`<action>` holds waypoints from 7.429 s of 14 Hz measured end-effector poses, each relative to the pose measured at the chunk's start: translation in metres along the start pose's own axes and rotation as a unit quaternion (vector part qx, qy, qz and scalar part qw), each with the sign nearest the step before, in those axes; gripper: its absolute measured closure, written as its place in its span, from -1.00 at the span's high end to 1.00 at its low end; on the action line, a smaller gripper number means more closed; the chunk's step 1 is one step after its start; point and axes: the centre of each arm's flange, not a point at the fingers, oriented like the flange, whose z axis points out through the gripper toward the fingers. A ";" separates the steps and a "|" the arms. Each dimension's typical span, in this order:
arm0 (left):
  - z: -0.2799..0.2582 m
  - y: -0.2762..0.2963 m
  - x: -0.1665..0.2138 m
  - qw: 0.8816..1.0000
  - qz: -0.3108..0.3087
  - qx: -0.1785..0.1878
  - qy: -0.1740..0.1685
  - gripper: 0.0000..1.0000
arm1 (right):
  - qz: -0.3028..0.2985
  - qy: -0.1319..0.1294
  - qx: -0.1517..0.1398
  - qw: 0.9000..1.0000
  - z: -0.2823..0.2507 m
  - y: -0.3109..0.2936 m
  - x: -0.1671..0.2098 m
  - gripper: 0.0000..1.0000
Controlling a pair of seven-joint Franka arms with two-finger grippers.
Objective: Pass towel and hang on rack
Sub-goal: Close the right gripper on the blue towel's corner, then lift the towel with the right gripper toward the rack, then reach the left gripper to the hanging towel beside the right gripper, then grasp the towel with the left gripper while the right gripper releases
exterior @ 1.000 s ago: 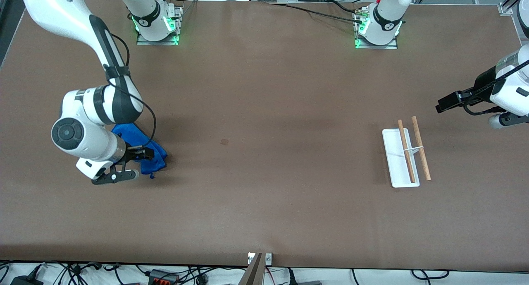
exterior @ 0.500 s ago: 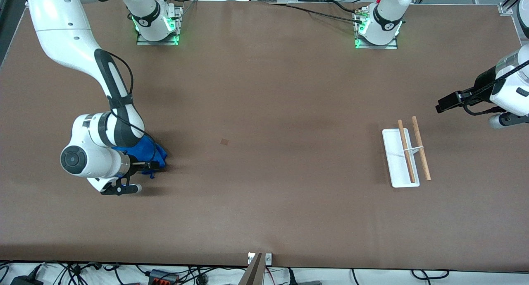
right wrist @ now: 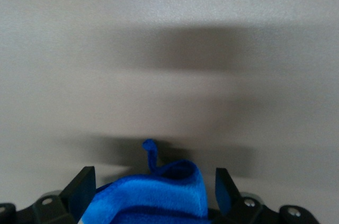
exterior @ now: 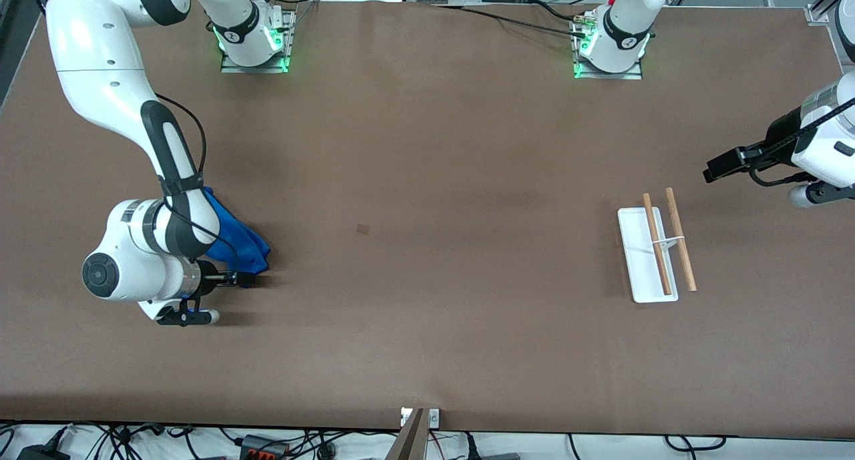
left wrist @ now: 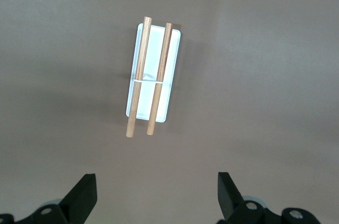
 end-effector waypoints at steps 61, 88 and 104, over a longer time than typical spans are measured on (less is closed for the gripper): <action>0.024 0.005 0.003 0.998 0.033 -0.006 -0.043 1.00 | -0.278 0.185 0.413 0.847 -0.254 -0.523 -0.178 -0.95; 0.257 0.153 -0.038 0.770 0.583 -0.246 0.083 1.00 | -0.265 0.221 0.412 0.843 -0.237 -0.537 -0.185 -0.95; 0.260 0.206 -0.043 0.766 0.566 -0.272 0.136 -0.12 | -0.265 0.224 0.411 0.843 -0.237 -0.537 -0.184 -0.95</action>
